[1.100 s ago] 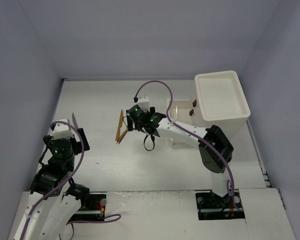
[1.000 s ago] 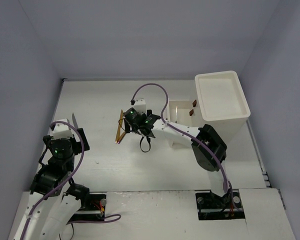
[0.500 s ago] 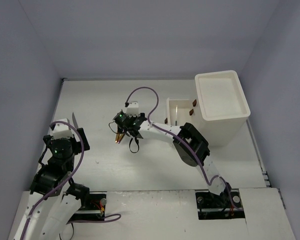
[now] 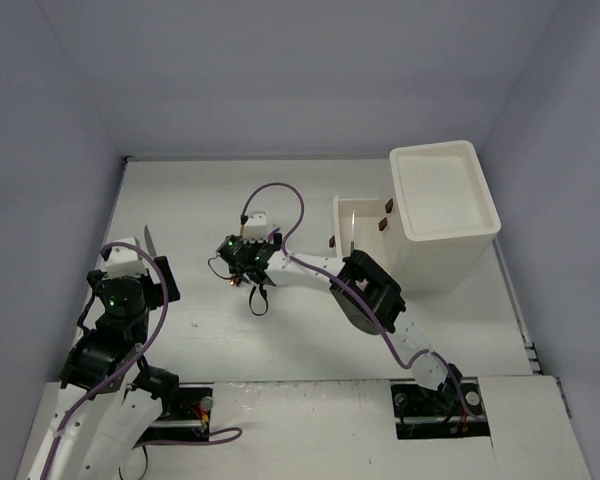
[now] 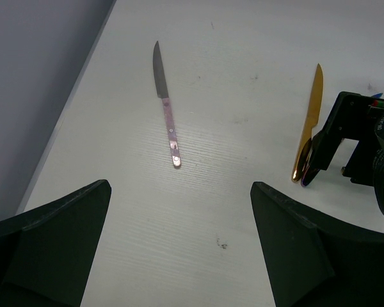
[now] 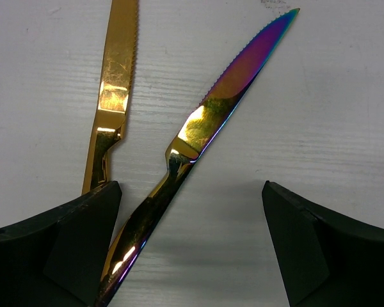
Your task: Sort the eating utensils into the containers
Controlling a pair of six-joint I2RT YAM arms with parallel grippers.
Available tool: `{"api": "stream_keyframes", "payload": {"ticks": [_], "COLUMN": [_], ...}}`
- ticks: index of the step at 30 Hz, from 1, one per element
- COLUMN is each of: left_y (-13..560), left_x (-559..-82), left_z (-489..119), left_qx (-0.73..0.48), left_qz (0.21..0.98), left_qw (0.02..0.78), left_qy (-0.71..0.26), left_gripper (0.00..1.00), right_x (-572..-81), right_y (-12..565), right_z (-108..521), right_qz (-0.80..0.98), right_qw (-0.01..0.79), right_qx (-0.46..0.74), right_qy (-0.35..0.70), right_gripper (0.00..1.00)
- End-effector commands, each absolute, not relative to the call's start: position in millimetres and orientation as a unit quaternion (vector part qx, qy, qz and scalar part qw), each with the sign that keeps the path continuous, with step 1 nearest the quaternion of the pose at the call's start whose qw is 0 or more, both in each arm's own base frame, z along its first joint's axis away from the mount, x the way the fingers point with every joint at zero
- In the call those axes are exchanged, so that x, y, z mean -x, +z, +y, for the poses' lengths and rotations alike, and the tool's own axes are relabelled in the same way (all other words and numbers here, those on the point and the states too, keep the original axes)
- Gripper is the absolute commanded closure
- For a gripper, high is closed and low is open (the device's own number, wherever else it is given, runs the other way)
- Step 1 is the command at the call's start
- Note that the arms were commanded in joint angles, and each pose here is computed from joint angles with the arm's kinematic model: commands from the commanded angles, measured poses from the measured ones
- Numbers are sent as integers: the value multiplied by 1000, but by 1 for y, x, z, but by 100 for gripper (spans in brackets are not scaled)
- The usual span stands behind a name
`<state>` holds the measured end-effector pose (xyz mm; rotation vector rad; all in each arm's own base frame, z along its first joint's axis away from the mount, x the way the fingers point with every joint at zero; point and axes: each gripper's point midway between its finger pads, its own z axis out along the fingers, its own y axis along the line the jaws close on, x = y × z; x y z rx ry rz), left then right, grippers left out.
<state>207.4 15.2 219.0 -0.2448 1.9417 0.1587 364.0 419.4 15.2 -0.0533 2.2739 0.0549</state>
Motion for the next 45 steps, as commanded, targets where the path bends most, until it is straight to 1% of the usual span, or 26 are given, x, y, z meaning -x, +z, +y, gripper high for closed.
{"api": "stream_keyframes", "payload": {"ticks": [1, 8, 14, 17, 21, 24, 31, 35, 38, 45], "left_y": [229, 229, 228, 228, 228, 228, 228, 228, 227, 228], "left_x": [-215, -215, -215, -215, -215, -215, -214, -214, -214, -214], "left_z": [14, 14, 13, 13, 13, 13, 13, 13, 13, 13], "left_qx": [117, 117, 117, 117, 116, 117, 119, 119, 118, 119], "left_qz": [809, 809, 810, 811, 810, 810, 809, 809, 810, 809], "left_qw": [573, 574, 572, 571, 572, 572, 573, 573, 572, 573], "left_qy": [57, 57, 56, 55, 54, 55, 54, 54, 54, 54], "left_gripper": [11, 11, 11, 11, 11, 11, 11, 11, 11, 11], "right_x": [-357, -316, -287, -279, -275, -275, -285, -294, -299, -307], "right_y": [23, 11, 20, 23, 22, 22, 16, 8, 0, -14], "right_z": [401, 359, 334, 325, 322, 334, 354, 358, 360, 363], "right_qz": [904, 923, 929, 933, 934, 930, 929, 933, 937, 941], "right_qw": [427, 370, 340, 325, 312, 304, 281, 269, 259, 250], "right_qx": [37, 107, 147, 154, 176, 207, 233, 228, 223, 219], "right_qy": [-5, -19, -5, 8, 14, 28, 58, 67, 70, 67], "right_gripper": [10, 10, 11, 12, 16, 21, 39, 43, 49, 60]}}
